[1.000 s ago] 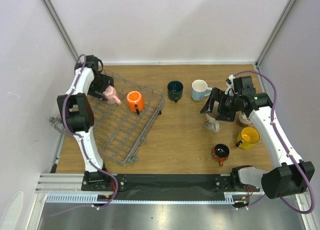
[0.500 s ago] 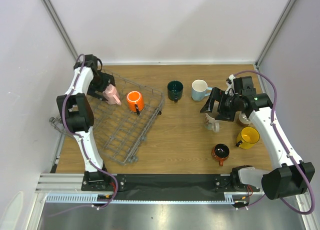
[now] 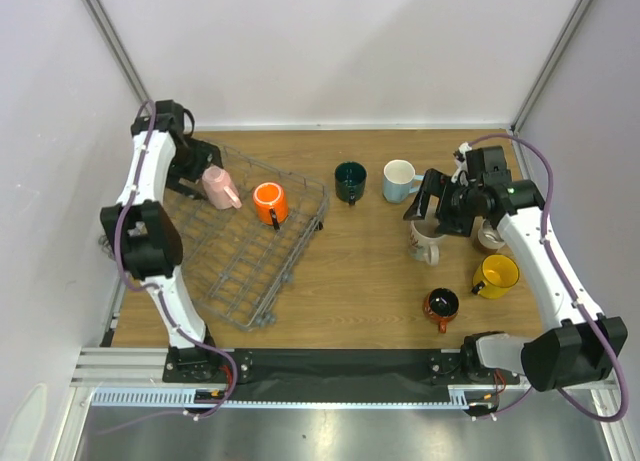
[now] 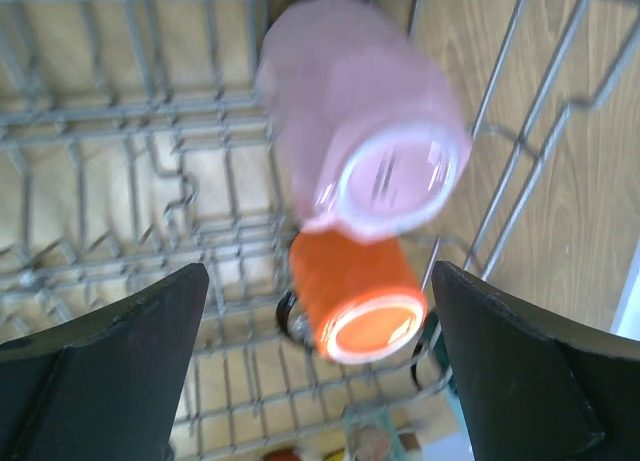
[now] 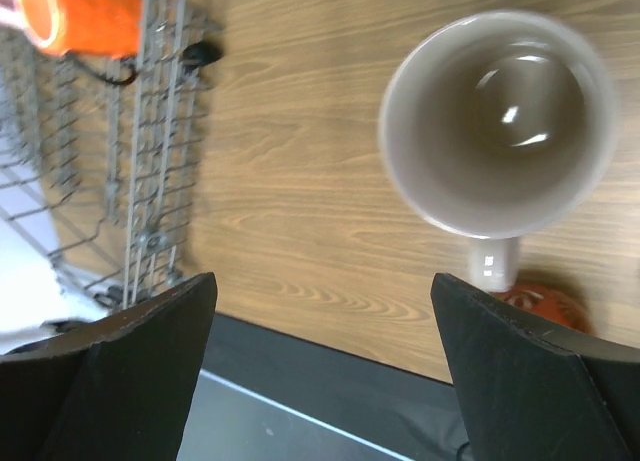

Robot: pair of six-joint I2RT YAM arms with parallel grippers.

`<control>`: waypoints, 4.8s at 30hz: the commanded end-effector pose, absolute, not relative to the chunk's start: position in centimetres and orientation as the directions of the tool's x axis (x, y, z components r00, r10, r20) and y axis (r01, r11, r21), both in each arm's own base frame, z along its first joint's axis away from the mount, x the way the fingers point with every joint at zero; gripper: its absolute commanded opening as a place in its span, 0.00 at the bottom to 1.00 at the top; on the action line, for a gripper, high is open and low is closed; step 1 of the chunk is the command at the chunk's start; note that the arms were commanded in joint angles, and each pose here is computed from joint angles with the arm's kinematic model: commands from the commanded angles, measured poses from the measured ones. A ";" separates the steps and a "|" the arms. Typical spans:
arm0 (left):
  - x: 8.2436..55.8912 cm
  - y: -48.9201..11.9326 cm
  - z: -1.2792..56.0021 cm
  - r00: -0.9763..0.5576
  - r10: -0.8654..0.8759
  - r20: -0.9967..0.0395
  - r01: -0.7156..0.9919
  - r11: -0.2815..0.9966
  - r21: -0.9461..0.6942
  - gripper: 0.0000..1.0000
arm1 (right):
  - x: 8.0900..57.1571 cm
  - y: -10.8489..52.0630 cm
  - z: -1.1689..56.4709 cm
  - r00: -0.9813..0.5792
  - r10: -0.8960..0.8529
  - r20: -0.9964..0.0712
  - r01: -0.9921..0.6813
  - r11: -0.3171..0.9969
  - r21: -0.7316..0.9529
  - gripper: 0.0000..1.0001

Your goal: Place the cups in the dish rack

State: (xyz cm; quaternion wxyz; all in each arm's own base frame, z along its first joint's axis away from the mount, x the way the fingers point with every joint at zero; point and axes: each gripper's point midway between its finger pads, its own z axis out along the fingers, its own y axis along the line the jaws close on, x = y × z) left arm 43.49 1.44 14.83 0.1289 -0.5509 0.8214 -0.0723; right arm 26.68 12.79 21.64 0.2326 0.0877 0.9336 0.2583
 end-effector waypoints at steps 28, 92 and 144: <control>23.9 -16.5 27.4 -0.765 -0.588 -0.262 -0.249 0.646 -0.722 1.00 | 15.4 5.0 12.0 -0.838 0.482 -0.254 0.443 0.875 0.196 0.58; 15.8 -26.9 42.9 -0.791 -0.204 -0.577 0.583 0.039 -0.812 1.00 | 18.8 27.8 41.7 -0.807 0.094 -0.583 -0.571 0.127 0.811 0.00; 15.7 -29.0 42.0 -0.846 -0.149 -0.512 0.513 0.035 -0.857 0.00 | 19.7 30.9 40.1 -0.809 0.047 -0.586 -0.568 0.196 0.800 0.21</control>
